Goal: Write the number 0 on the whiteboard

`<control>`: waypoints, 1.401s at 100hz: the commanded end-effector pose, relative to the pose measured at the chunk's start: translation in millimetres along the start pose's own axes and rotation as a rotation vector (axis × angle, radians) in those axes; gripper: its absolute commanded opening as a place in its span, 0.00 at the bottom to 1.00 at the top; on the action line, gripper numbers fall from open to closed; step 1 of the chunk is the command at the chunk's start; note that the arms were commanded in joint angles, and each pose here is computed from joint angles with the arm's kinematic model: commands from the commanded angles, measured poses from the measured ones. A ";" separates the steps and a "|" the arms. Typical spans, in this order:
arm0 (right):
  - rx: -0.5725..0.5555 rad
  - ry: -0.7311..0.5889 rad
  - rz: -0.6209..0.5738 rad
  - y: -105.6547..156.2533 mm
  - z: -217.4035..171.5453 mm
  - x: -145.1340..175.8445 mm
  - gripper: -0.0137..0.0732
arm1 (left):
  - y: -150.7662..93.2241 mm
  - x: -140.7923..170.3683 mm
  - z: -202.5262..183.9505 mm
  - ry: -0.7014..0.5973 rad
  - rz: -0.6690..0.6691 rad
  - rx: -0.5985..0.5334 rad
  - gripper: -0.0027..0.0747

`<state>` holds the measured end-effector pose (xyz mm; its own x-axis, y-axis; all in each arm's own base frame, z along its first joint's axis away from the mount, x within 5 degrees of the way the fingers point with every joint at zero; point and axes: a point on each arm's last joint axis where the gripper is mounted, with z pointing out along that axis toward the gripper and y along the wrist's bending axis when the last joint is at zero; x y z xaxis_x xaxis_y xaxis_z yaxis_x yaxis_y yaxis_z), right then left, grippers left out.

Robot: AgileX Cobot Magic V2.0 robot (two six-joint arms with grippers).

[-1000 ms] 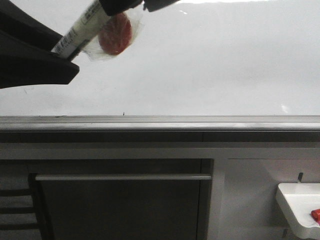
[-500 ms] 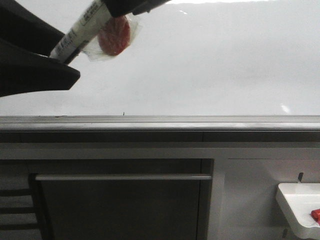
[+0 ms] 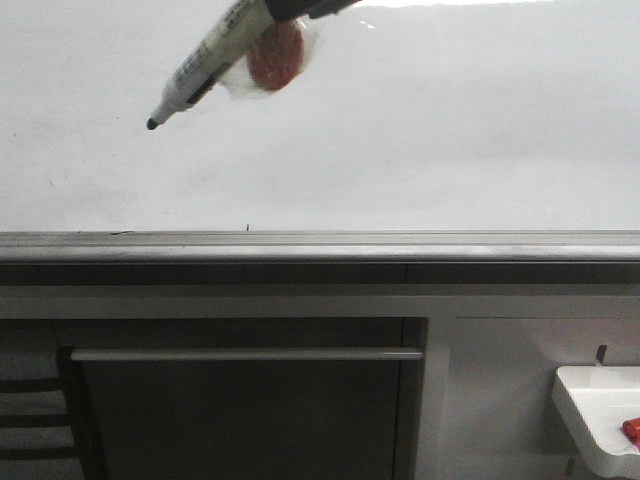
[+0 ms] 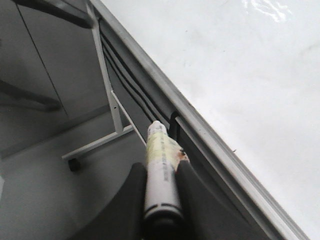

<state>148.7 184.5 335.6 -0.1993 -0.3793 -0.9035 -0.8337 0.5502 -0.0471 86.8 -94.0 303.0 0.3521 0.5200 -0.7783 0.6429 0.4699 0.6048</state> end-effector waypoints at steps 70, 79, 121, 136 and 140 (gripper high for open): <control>0.152 -0.163 0.013 -24.8 36.8 -13.7 0.08 | 53.3 31.5 -33.2 0.018 -0.542 -0.594 0.01; 0.181 -0.204 0.012 -28.1 42.9 -15.4 0.08 | 52.1 36.0 -33.3 0.013 -0.561 -0.612 0.01; 0.124 -0.080 0.022 -32.5 66.1 -27.4 0.08 | 51.9 35.4 -33.0 -0.004 -0.556 -0.613 0.01; 0.145 -0.046 0.041 -47.8 72.6 -32.4 0.08 | 52.0 35.2 -33.1 -0.006 -0.556 -0.613 0.01; 0.153 -0.049 0.041 -50.7 72.8 -33.8 0.08 | 52.0 35.2 -33.1 -0.006 -0.556 -0.613 0.01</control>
<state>227.2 228.0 310.0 -0.2731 -0.3910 -0.8789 -0.7640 0.6434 -0.0489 109.1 -25.9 297.1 0.0111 0.1403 -0.9900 0.2332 0.9624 0.1390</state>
